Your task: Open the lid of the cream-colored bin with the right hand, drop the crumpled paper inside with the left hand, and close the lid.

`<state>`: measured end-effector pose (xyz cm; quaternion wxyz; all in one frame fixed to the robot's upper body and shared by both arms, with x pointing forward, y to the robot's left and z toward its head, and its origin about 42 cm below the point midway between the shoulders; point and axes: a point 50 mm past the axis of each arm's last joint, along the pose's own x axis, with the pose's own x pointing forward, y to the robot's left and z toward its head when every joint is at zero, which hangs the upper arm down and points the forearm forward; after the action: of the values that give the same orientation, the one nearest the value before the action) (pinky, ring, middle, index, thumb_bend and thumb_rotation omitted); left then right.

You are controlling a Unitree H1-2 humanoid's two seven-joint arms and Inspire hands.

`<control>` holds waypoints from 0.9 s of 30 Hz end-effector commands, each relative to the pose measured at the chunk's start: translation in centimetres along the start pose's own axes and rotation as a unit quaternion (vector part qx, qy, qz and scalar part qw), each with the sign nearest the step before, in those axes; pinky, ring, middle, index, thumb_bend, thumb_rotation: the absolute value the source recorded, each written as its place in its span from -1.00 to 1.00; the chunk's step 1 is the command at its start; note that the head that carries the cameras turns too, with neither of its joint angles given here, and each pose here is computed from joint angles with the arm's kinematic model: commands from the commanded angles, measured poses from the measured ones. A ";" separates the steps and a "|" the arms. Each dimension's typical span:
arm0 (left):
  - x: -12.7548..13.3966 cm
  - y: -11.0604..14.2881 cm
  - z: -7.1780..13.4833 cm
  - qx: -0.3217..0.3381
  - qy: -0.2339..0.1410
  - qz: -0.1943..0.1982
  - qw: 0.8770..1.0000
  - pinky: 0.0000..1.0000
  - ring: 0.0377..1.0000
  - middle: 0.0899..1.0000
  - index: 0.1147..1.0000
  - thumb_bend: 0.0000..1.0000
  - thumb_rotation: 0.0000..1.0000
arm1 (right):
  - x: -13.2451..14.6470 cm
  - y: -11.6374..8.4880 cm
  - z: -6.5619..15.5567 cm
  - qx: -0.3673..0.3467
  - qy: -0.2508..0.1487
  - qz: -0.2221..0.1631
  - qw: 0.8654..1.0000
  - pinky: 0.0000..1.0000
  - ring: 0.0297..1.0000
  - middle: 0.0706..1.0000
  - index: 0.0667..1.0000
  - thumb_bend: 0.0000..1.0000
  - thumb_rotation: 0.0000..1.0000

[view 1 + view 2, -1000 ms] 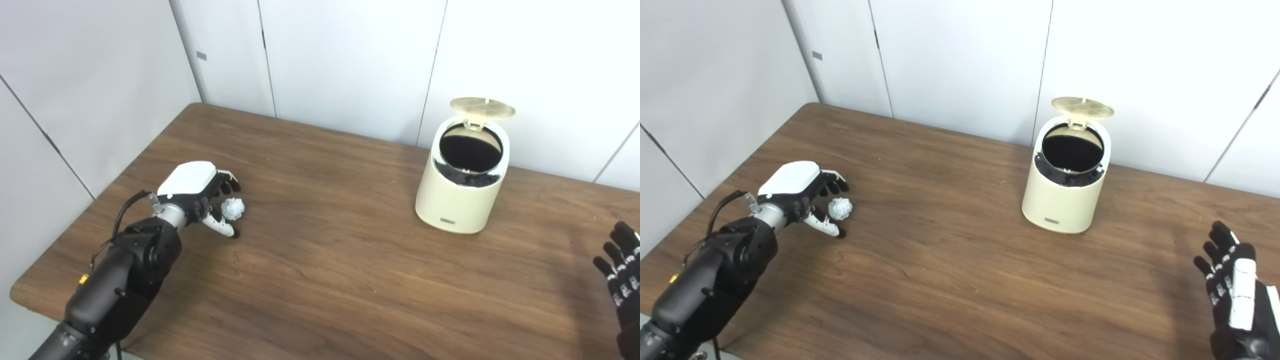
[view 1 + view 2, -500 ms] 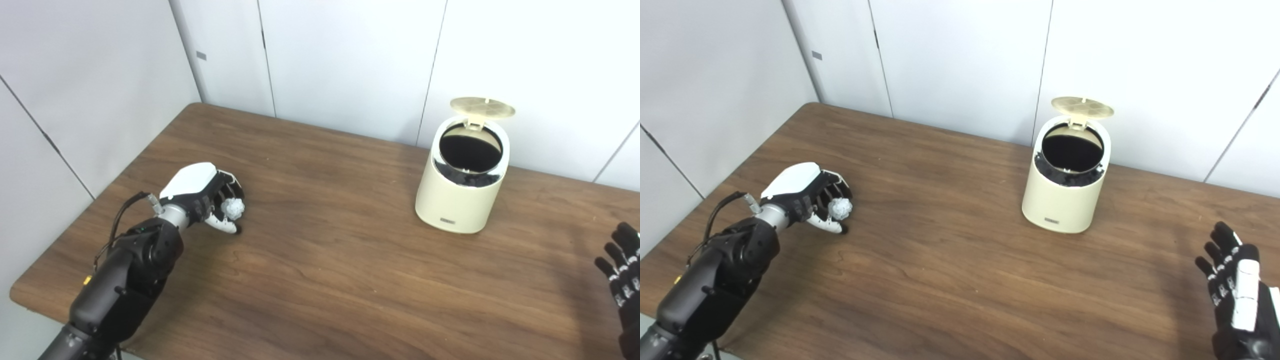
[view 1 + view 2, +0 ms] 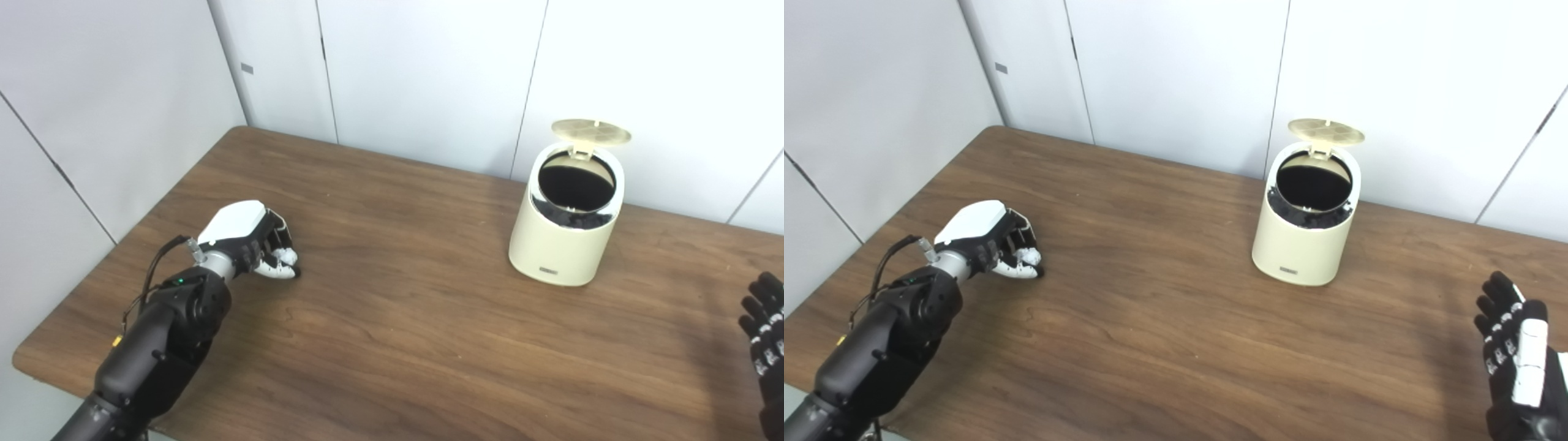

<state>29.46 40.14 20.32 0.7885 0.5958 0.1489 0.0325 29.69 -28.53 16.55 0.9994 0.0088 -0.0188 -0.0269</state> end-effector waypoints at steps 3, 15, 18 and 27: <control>0.3 2.0 0.5 0.011 -0.012 0.032 0.999 -0.05 -0.08 -0.02 -0.25 0.00 -1.00 | 0.7 -0.2 1.6 -0.012 -0.048 0.012 0.999 1.00 0.93 0.86 0.81 -0.22 1.00; -0.7 3.5 3.7 -0.004 -0.065 0.081 0.995 -0.13 -0.18 -0.07 -0.20 0.00 -1.00 | 0.7 -0.2 1.5 -0.012 -0.043 0.012 0.999 0.96 0.91 0.87 0.82 -0.12 1.00; -0.8 4.1 5.3 -0.018 -0.082 0.103 0.991 -0.17 -0.22 -0.11 -0.16 0.00 -1.00 | 0.8 -0.2 1.5 -0.013 -0.047 0.011 0.999 0.90 0.89 0.86 0.80 -0.10 1.00; -0.7 5.3 9.8 -0.028 -0.155 0.135 0.978 -0.37 -0.24 -0.10 -0.12 -0.05 -1.00 | 0.8 -0.6 0.8 -0.013 -0.048 0.017 0.999 0.98 0.94 0.91 0.85 0.00 1.00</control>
<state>31.81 32.90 25.81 0.8175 0.5748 -0.0091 0.0335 29.92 -28.80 15.99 0.9996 -0.0026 -0.0252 -0.0151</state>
